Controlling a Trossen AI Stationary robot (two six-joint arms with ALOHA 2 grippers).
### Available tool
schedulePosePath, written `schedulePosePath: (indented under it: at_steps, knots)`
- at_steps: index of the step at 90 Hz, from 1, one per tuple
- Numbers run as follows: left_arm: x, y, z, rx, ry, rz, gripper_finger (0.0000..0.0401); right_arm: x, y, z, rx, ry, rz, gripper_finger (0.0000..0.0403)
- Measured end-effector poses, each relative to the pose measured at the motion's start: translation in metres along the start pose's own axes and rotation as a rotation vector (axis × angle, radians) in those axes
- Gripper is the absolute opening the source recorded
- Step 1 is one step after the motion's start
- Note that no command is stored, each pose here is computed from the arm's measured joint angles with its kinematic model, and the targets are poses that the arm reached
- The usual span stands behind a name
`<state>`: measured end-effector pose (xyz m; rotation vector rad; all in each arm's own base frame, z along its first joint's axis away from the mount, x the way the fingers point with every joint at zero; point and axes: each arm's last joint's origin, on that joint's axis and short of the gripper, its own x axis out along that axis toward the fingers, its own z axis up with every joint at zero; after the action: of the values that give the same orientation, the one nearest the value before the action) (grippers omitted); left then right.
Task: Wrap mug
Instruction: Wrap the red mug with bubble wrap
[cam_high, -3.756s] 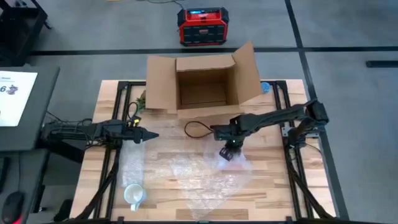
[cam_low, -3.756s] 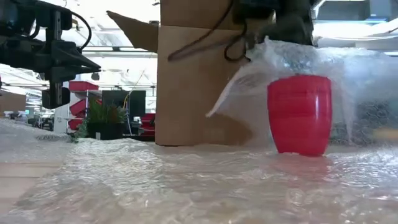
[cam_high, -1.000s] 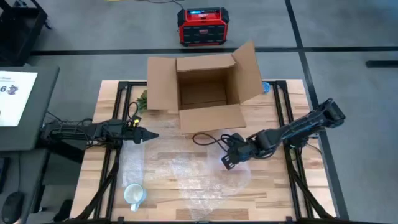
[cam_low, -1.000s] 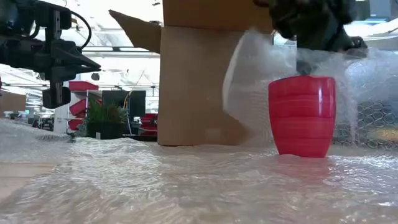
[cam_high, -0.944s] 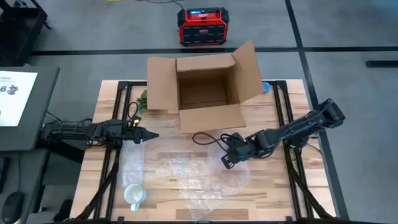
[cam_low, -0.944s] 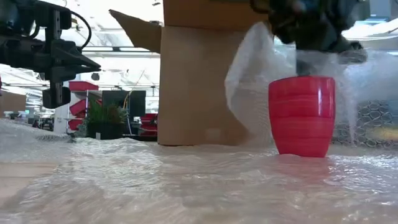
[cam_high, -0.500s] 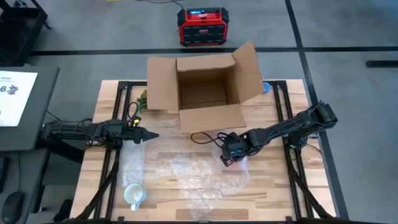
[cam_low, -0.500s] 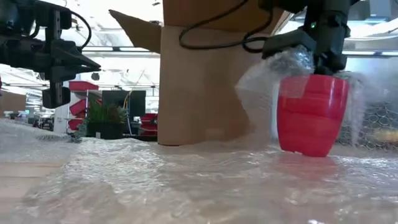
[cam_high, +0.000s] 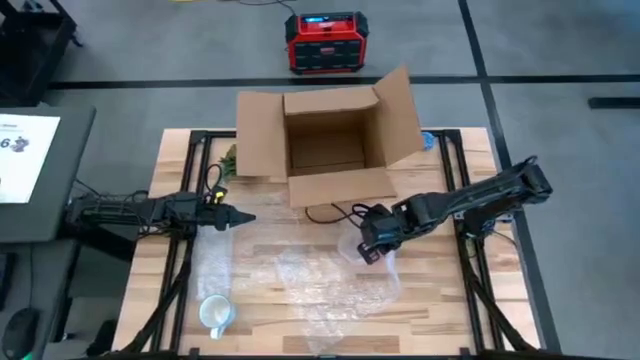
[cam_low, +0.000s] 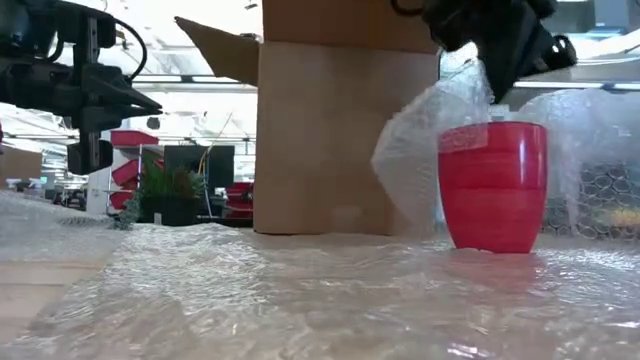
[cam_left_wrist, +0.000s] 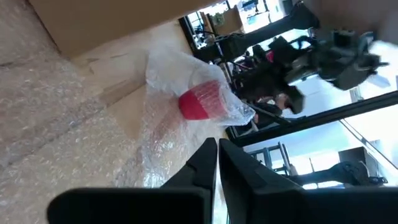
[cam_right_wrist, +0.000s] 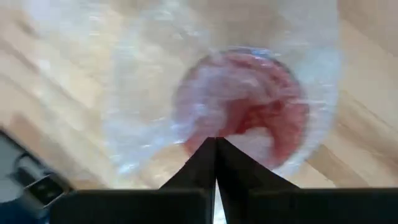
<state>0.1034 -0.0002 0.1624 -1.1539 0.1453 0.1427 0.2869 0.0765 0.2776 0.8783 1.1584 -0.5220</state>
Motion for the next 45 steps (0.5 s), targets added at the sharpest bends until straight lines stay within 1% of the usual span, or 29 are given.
schedulePosePath:
  at_steps: [6, 14, 18, 26, 45]
  knots:
    - [0.000, 0.000, 0.000, 0.000, 0.000, 0.000, 0.0000, -0.004, 0.006, 0.002, -0.015, -0.006, 0.050, 0.0000]
    - [0.000, 0.000, 0.000, 0.000, 0.000, 0.000, 0.0000, -0.008, 0.017, 0.009, -0.045, -0.015, 0.175, 0.0000]
    - [0.000, 0.000, 0.000, 0.001, 0.000, 0.000, 0.0000, -0.006, 0.018, 0.011, -0.054, -0.010, 0.190, 0.0000]
    - [0.000, 0.000, 0.000, 0.008, 0.001, 0.000, 0.0000, 0.003, 0.016, 0.013, -0.061, 0.011, 0.137, 0.0000]
    - [0.000, 0.000, 0.000, 0.008, 0.001, 0.000, 0.0000, 0.041, -0.001, 0.015, -0.062, 0.092, -0.013, 0.0000]
